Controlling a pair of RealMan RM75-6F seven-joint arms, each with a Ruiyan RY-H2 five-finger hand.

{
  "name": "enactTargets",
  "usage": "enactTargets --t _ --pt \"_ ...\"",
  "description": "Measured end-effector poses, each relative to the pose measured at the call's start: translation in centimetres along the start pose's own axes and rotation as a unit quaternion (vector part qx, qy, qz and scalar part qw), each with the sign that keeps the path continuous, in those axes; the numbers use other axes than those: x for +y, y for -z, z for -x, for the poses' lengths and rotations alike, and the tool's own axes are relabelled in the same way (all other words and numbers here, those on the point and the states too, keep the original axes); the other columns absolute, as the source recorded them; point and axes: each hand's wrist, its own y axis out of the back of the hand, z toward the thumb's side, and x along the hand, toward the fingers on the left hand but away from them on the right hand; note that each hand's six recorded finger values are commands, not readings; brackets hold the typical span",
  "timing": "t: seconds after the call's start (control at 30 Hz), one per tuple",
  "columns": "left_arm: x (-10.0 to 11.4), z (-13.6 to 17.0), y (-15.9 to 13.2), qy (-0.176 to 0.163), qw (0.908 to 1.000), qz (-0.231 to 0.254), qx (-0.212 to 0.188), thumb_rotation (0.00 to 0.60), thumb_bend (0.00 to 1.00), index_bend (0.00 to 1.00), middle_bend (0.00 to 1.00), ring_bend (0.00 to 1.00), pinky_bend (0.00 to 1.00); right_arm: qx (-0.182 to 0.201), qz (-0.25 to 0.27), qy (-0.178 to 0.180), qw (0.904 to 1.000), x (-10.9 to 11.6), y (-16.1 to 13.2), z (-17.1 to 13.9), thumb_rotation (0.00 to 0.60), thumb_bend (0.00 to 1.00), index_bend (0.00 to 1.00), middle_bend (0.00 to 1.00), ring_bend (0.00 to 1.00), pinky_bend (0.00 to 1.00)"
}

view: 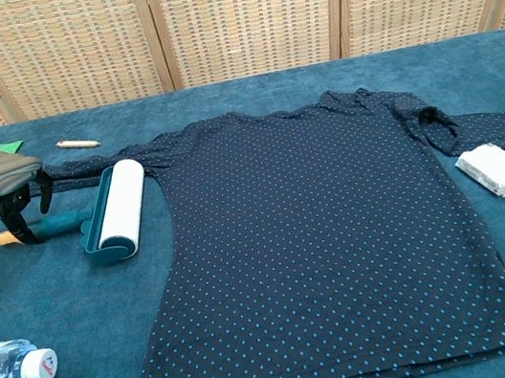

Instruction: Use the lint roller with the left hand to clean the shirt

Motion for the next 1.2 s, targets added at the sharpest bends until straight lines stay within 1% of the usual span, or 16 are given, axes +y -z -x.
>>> enactTargets --t 0.1,0.13,0.2,0.27,0.3,0.37,0.47,0.6,0.8,0.97,1.1,1.2 --pt "-0.4 -0.3 -0.4 0.004 1.0000 -0.001 -0.002 0.600 0.20 0.47 0.83 0.65 0.57 -0.001 0.000 -0.001 1.0000 0.0 0.0 0.0 0.600 0.06 0.00 0.00 0.00 0.00" --pt "-0.5 -0.4 -0.5 0.006 1.0000 -0.001 -0.002 0.600 0.22 0.48 0.83 0.65 0.57 -0.001 0.000 0.000 1.0000 0.0 0.0 0.0 0.600 0.06 0.00 0.00 0.00 0.00" --pt "-0.7 -0.5 -0.7 0.008 1.0000 -0.001 -0.004 0.600 0.32 0.52 0.83 0.66 0.57 -0.001 0.001 0.001 1.0000 0.0 0.1 0.0 0.600 0.05 0.00 0.00 0.00 0.00" --pt "-0.8 -0.6 -0.9 0.009 0.9999 -0.001 -0.006 0.600 0.51 0.60 0.84 0.66 0.57 -0.001 0.002 0.002 1.0000 0.1 0.1 0.0 0.600 0.05 0.00 0.00 0.00 0.00" --pt "-0.8 -0.6 -1.0 0.008 0.9999 -0.002 -0.006 0.600 0.57 0.63 0.84 0.66 0.57 -0.001 0.002 0.002 1.0000 0.1 0.1 0.0 0.600 0.05 0.00 0.00 0.00 0.00" --pt "-1.0 -0.7 -1.2 0.007 0.9999 -0.003 -0.008 0.600 0.73 0.73 0.85 0.67 0.58 0.000 0.002 0.002 1.0000 0.1 0.0 0.0 0.600 0.05 0.00 0.00 0.00 0.00" --pt "-1.0 -0.7 -1.3 0.003 0.9999 -0.007 -0.009 0.600 0.84 0.83 0.86 0.67 0.58 0.000 0.003 0.003 1.0000 0.1 0.0 0.0 0.600 0.05 0.00 0.00 0.00 0.00" --pt "-0.7 -0.6 -1.2 -0.005 0.9998 -0.015 -0.011 0.600 0.87 0.86 0.86 0.68 0.58 -0.001 0.004 0.002 1.0000 0.1 0.1 0.0 0.600 0.05 0.00 0.00 0.00 0.00" --pt "1.1 -0.1 -0.8 -0.015 0.9988 -0.040 -0.021 0.600 0.91 0.88 0.86 0.68 0.58 0.001 0.007 0.004 1.0000 0.2 0.0 -0.1 0.600 0.06 0.00 0.00 0.00 0.00" --pt "3.4 0.8 -0.9 -0.015 0.9974 -0.062 -0.035 0.600 1.00 0.88 0.86 0.68 0.56 0.001 0.012 0.005 0.9999 0.4 0.0 -0.1 0.600 0.05 0.00 0.00 0.00 0.00" --pt "5.5 1.7 -1.6 -0.017 0.9961 -0.073 -0.046 0.600 1.00 0.88 0.86 0.67 0.56 0.002 0.016 0.006 0.9999 0.4 0.1 -0.1 0.600 0.05 0.00 0.00 0.00 0.00" --pt "7.4 2.1 -2.2 -0.026 0.9947 -0.085 -0.051 0.600 1.00 0.88 0.86 0.67 0.56 0.001 0.017 0.005 0.9998 0.4 0.2 -0.1 0.600 0.05 0.00 0.00 0.00 0.00"
